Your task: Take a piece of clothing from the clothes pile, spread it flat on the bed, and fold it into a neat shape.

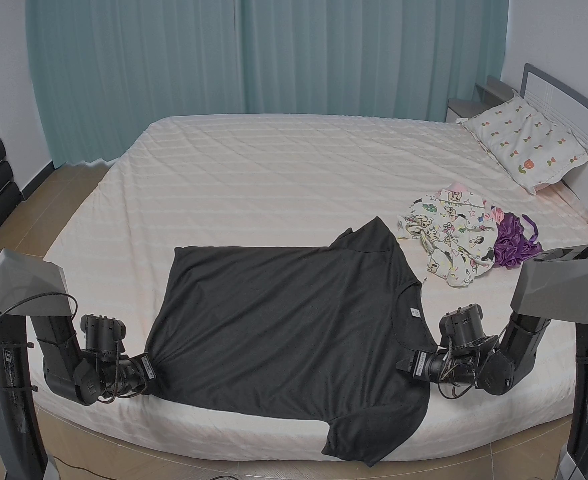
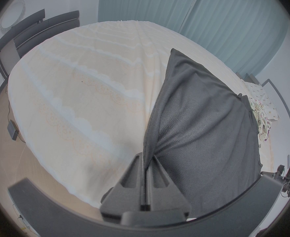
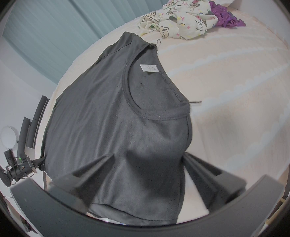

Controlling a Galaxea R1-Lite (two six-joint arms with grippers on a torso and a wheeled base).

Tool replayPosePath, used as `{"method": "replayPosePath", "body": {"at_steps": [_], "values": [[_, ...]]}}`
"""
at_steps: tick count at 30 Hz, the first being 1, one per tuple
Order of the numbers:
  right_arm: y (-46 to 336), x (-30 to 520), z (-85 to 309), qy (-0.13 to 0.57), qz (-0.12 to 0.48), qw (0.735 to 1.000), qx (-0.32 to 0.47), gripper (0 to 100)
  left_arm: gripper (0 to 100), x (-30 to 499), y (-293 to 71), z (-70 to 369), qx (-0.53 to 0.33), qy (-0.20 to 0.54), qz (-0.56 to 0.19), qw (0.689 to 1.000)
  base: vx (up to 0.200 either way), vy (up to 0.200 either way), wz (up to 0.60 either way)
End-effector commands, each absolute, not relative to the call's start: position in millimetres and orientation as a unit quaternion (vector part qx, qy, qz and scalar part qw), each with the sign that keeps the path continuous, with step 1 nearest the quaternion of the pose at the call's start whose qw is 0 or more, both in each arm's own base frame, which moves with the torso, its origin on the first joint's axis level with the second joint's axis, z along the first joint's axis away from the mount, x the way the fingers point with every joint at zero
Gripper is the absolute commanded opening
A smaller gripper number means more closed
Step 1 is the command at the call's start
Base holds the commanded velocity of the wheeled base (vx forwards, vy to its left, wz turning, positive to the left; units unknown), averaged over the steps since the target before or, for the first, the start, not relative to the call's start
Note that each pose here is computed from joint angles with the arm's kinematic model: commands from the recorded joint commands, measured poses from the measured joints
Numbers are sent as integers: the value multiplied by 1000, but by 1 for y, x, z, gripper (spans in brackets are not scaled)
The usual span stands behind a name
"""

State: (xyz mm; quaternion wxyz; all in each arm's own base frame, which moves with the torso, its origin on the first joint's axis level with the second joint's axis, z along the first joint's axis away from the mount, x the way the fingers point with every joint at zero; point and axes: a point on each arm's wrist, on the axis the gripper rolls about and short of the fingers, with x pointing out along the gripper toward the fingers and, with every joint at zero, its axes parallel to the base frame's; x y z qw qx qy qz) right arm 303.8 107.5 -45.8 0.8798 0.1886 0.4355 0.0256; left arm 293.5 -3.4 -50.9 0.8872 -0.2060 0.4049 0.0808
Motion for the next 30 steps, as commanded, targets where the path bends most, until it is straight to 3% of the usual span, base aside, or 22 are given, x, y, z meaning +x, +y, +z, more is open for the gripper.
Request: {"method": "replayPosePath", "body": {"at_steps": [1, 9, 16, 26, 27, 30], "values": [[112, 309, -48, 432, 26, 882, 185, 0, 0, 292, -4, -51, -206, 407, 81, 886, 0, 0, 0], [80, 336, -34, 381, 4, 901, 206, 0, 0, 289, -7, -50, -206, 411, 77, 885, 0, 0, 0], [74, 360, -25, 335, 72, 918, 200, 0, 0, 287, -18, -51, -212, 417, 68, 881, 0, 0, 0], [83, 394, -48, 313, 90, 933, 154, 0, 0, 286, -22, -52, -210, 420, 64, 880, 0, 0, 0], [83, 397, -48, 307, 89, 935, 152, 100, 0, 286, -22, -52, -210, 420, 64, 881, 0, 0, 0], [84, 397, -46, 304, 90, 936, 156, 100, 0, 286, -22, -52, -210, 420, 64, 881, 0, 0, 0]]}}
